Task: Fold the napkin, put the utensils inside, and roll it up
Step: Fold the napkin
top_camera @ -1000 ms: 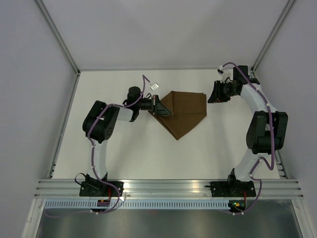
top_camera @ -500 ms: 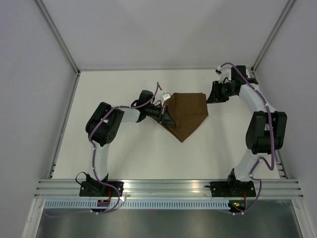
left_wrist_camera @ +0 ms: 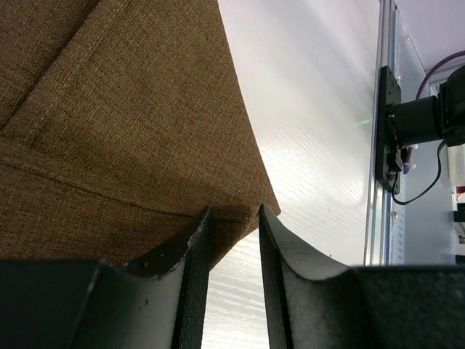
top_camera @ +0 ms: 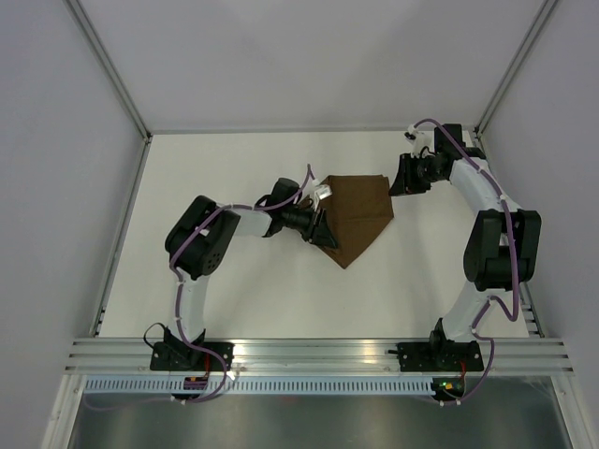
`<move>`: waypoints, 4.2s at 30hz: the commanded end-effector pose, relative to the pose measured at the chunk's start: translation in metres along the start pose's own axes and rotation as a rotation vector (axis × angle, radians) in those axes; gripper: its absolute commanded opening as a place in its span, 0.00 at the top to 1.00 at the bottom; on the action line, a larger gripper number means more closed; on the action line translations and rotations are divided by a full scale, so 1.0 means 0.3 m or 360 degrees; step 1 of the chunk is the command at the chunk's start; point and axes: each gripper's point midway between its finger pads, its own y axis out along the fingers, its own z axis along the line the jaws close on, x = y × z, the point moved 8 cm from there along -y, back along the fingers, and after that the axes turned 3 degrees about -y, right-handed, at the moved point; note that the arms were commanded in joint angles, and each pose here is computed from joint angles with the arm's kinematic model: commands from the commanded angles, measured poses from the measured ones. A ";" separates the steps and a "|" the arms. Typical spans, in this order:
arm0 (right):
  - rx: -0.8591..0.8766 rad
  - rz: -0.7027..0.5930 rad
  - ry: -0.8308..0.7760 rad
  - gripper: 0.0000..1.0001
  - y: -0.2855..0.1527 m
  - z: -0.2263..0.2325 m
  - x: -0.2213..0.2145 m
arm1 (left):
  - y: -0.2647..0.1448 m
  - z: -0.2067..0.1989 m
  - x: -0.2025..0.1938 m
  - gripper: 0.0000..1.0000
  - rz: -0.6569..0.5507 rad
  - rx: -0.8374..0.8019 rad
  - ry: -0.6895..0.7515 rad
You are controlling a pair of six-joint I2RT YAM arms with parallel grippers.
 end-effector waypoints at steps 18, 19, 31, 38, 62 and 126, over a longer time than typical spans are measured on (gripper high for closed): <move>-0.0139 0.0288 -0.0117 0.69 0.097 0.010 -0.119 | -0.318 -0.058 0.414 0.58 -0.0848 0.1117 0.0082; -0.0150 0.0323 -0.0120 0.70 0.112 0.012 -0.147 | -0.348 -0.016 0.418 0.60 -0.0855 0.1260 -0.0040; -0.0288 0.0448 -0.0135 0.71 0.160 -0.005 -0.260 | -0.356 0.257 0.363 0.76 -0.0617 0.1563 -0.0409; -0.0334 0.0521 -0.0131 0.72 0.188 -0.024 -0.320 | -0.310 0.284 0.279 0.82 -0.0549 0.1464 -0.0522; -0.0393 0.0544 -0.0277 0.73 0.365 -0.027 -0.211 | -0.248 0.155 -0.030 0.87 -0.0664 0.1280 -0.0730; 0.0108 0.0072 -0.1981 0.36 0.152 0.487 -0.414 | -0.595 -0.386 0.107 0.55 -0.1168 0.1320 -0.0226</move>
